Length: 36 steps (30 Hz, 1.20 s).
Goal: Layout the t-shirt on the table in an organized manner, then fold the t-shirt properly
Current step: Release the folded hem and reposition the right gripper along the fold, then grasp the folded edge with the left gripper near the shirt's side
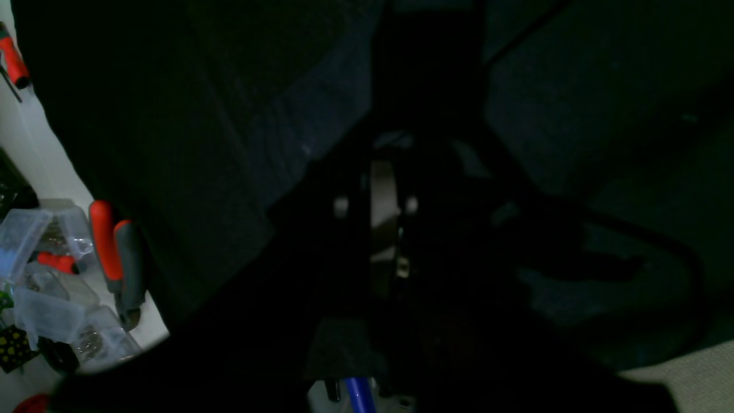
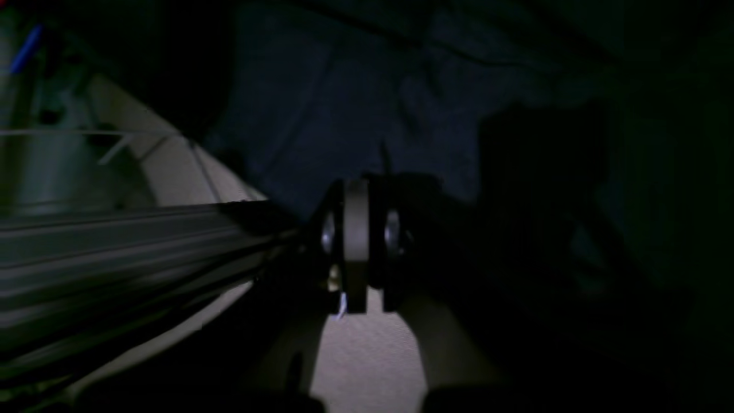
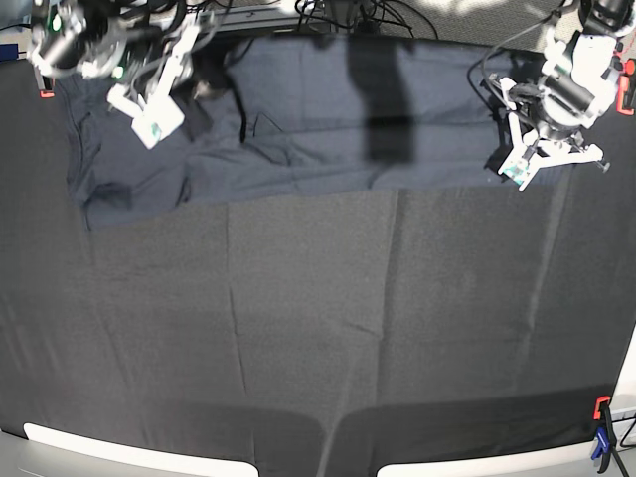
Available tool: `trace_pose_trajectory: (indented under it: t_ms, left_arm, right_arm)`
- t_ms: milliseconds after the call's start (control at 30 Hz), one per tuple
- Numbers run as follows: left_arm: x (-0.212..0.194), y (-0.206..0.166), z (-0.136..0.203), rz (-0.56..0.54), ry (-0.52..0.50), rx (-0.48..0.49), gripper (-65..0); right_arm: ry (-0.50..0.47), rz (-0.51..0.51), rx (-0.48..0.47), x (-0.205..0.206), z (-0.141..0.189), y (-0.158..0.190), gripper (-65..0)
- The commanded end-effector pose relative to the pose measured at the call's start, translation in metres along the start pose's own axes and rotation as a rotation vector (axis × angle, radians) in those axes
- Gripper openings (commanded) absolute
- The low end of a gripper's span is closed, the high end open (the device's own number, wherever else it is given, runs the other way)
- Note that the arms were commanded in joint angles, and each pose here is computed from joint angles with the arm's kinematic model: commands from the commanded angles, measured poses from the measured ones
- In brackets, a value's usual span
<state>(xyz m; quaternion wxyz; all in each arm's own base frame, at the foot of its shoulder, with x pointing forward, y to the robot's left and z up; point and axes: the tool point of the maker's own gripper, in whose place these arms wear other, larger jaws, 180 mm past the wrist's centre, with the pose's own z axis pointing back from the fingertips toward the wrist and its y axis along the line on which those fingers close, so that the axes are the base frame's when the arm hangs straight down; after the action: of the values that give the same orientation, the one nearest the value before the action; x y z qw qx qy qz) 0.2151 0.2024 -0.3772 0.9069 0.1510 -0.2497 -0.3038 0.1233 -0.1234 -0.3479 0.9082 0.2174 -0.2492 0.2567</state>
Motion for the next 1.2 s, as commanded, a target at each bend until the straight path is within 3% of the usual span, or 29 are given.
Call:
trace_pose_trajectory:
  t_ms: [0, 200, 300, 400, 467, 667, 700, 800, 867, 1167]
  left_arm:
    - [0.006, 0.012, 0.004, -0.006, -0.021, 0.039, -65.0]
    - [0.005, 0.012, 0.004, -0.006, -0.02, 0.039, -65.0]
    - [0.005, 0.012, 0.004, -0.006, -0.02, 0.039, -65.0]
    - [0.005, 0.011, 0.004, -0.004, -0.019, 0.036, -65.0]
    - [0.005, 0.006, 0.003, 0.003, -0.017, 0.007, -65.0]
    - [-0.004, -0.033, 0.007, -0.069, 0.023, -0.211, -65.0]
    - [-0.005, -0.034, 0.008, -0.083, 0.03, -0.219, -63.2]
    - [-0.007, -0.032, 0.007, -0.094, 0.038, -0.208, -47.6]
    - [-0.009, -0.03, 0.007, -0.102, 0.05, -0.198, -41.6]
    - [-0.041, 0.006, 0.012, -0.271, 0.165, -0.161, -40.8]
  right_arm:
    - [-0.033, 0.029, 0.023, 0.007, 0.004, 0.006, -65.0]
    - [-0.013, 0.023, 0.021, 0.001, 0.004, 0.007, -65.0]
    - [-0.012, 0.023, 0.02, 0.001, 0.004, 0.007, -48.9]
    - [-0.012, 0.023, 0.02, 0.001, 0.005, 0.007, -40.7]
    - [-0.012, 0.023, 0.02, 0.001, 0.005, 0.007, -40.6]
    - [-0.012, 0.024, 0.02, 0.001, 0.005, 0.007, -40.6]
    - [-0.012, 0.024, 0.02, 0.001, 0.005, 0.007, -40.6]
    - [-0.012, 0.024, 0.02, 0.001, 0.005, 0.007, -40.6]
    - [-0.012, 0.024, 0.02, 0.001, 0.005, 0.007, -40.6]
    - [-0.014, 0.026, 0.017, 0.002, 0.005, 0.006, -40.6]
